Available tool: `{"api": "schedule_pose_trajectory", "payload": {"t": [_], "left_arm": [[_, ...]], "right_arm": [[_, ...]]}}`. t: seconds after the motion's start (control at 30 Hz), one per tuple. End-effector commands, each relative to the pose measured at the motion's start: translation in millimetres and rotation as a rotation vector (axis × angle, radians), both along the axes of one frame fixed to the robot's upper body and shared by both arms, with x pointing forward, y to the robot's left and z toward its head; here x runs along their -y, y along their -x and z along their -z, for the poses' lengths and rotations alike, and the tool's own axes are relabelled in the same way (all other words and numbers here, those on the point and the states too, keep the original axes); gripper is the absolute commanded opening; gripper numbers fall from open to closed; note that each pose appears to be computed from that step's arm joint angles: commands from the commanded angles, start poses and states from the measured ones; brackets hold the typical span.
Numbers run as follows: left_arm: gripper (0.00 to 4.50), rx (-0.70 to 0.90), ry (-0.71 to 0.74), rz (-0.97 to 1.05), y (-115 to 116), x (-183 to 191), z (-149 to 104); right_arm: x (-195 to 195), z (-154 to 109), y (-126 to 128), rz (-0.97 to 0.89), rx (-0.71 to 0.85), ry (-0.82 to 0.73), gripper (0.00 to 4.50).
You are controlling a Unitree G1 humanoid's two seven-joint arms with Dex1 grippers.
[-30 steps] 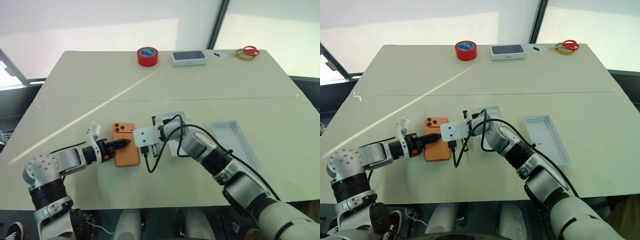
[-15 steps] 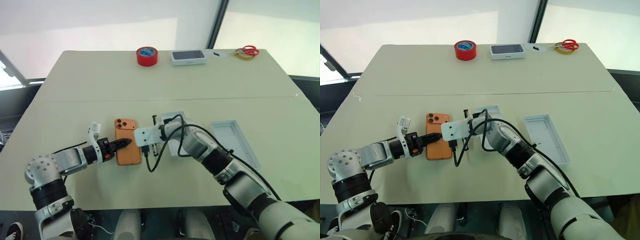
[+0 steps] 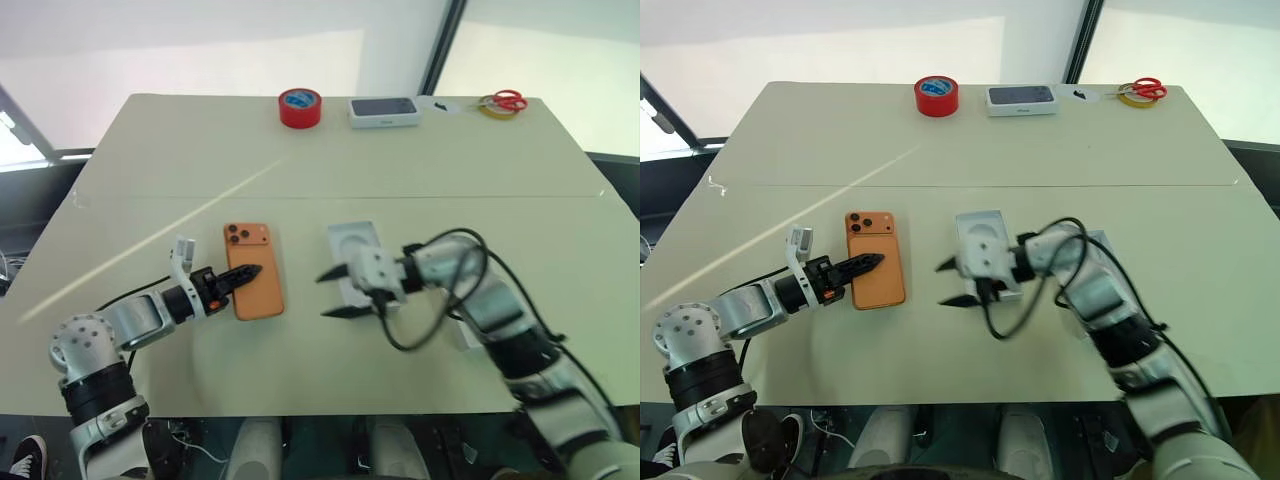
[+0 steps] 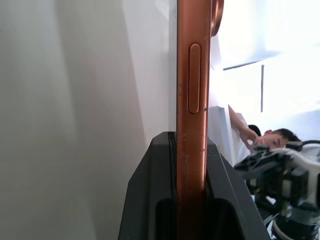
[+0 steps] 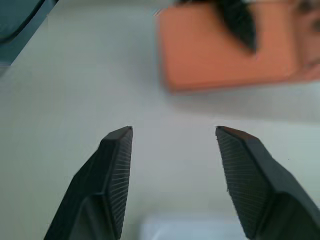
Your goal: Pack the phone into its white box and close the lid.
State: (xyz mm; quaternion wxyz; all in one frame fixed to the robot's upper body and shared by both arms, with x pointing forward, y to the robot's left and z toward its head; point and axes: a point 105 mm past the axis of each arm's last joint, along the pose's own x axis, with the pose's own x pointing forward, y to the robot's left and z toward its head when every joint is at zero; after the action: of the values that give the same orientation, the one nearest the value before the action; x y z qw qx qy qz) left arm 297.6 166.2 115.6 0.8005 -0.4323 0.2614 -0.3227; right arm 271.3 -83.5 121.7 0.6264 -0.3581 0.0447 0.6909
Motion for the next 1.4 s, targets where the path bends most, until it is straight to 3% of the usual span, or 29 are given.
{"api": "schedule_pose_trajectory", "payload": {"t": [0.03, 0.27, 0.43, 0.77, 0.87, 0.93, 1.0, 1.4], "left_arm": [[0.0, 0.079, 0.019, 0.014, -1.2, 2.2, -15.7], [0.0, 0.082, 0.019, 0.024, -5.4, 4.3, -15.3], [0.0, 0.084, 0.025, 0.029, -7.0, 3.5, -16.0], [0.0, 0.083, 0.021, 0.018, -8.2, 2.3, -13.5], [0.0, 0.081, 0.012, 0.018, -7.2, 1.9, -11.7], [0.0, 0.081, 0.014, 0.019, -7.1, 1.9, -11.7], [0.0, 0.081, 0.016, 0.017, -7.5, 1.8, -11.7], [0.0, 0.119, 0.059, -0.021, -18.6, 0.0, -25.2]], "right_arm": [[16.6, 2.1, 8.7, -0.044, 0.087, 0.041, 2.89], [32.6, 13.4, -0.7, 0.035, 0.107, 0.023, 2.89], [35.2, 3.9, -5.3, 0.09, 0.041, -0.081, 2.89], [53.5, 23.6, -11.3, 0.12, 0.062, 0.023, 2.89], [53.7, 23.5, -11.5, 0.124, 0.045, 0.014, 2.04], [52.0, 22.1, -11.9, 0.125, 0.042, 0.003, 0.9], [48.5, 21.2, -12.0, 0.126, 0.038, -0.01, 0.13], [-2.2, 14.8, -29.1, 0.252, 0.107, -0.087, 0.05]]}}
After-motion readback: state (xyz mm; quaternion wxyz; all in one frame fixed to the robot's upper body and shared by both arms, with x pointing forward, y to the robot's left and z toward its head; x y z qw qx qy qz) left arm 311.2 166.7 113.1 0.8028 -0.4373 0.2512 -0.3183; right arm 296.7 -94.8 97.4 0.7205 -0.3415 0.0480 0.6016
